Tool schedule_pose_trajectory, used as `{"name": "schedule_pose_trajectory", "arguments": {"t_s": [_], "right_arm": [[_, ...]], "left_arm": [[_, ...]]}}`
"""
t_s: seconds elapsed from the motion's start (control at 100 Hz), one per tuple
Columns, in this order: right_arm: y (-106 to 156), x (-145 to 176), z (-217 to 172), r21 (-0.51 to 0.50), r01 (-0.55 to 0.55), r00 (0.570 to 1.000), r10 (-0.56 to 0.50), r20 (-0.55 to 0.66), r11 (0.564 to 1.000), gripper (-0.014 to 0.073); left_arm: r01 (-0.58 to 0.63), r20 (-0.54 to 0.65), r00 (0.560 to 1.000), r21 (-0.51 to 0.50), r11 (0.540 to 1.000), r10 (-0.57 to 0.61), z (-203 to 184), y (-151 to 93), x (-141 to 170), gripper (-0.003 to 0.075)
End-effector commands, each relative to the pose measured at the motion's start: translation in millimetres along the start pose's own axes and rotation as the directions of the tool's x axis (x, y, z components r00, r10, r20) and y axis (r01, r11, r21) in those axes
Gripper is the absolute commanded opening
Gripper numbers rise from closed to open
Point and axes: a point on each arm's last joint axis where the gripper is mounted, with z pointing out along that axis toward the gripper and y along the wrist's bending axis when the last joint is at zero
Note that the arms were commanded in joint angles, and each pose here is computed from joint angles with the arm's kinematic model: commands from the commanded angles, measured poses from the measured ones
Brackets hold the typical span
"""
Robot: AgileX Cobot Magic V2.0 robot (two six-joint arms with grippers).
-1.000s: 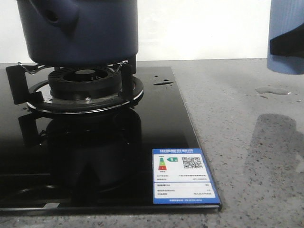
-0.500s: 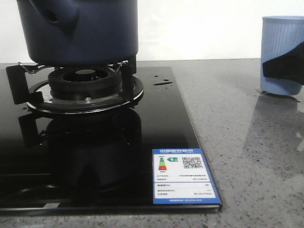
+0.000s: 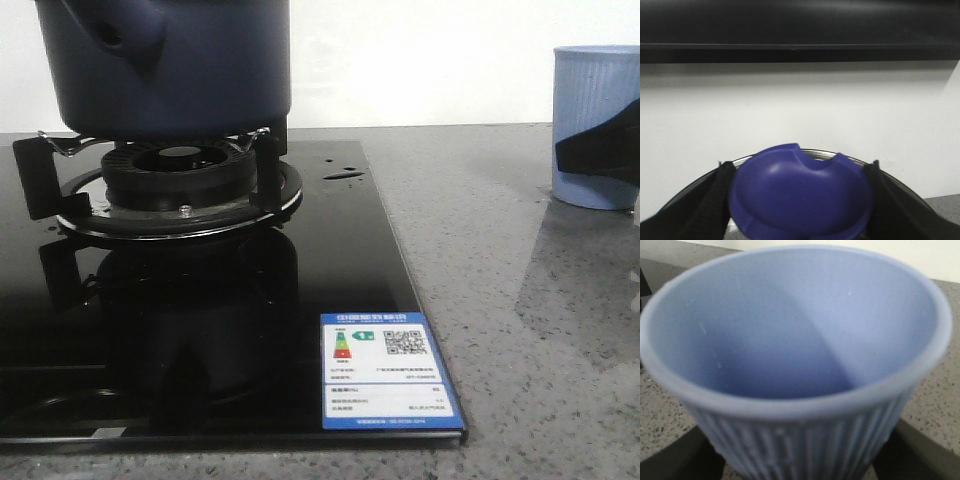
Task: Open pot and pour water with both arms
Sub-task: 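Open the right gripper to release the cup and withdraw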
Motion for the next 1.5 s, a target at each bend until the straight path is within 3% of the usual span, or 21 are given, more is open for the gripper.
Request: {"name": "schedule_pose_trajectory", "arguments": {"t_s": [0.0,0.14,0.36,0.88,1.22,1.49], "right_arm": [[-3.5,-14.3,-2.2,0.016,0.019,0.997,-0.02,0.071,1.0,0.0346],[-3.6,-14.1,-2.2,0.017,0.019,0.997,-0.02,0.069,1.0,0.0387],[-3.7,-13.9,-2.2,0.017,0.0,0.998,-0.001,0.067,1.0,0.0659],[19.0,-8.8,-31.7,0.029,-0.029,0.997,0.027,0.071,0.999,0.0661],[39.6,-6.4,-68.2,0.122,0.022,0.998,-0.029,0.055,0.992,0.0661],[53.9,-12.5,-92.9,0.17,0.007,0.992,-0.029,0.122,0.985,0.0661]], "left_arm": [[0.002,0.161,0.987,-0.031,1.0,0.003,-8.4,3.4,-27.1,0.037],[0.002,0.161,0.987,-0.031,1.0,0.003,-8.4,3.4,-27.1,0.0371],[0.002,0.161,0.987,-0.031,1.0,0.003,-8.4,3.4,-27.1,0.037],[0.002,0.161,0.987,-0.031,1.0,0.003,-8.4,3.4,-27.1,0.037],[0.003,0.167,0.986,-0.03,1.0,0.002,-8.5,3.0,-27.6,0.0371],[0.007,0.158,0.987,0.065,0.998,-0.017,-7.8,-18.0,-25.8,0.0371]]}}
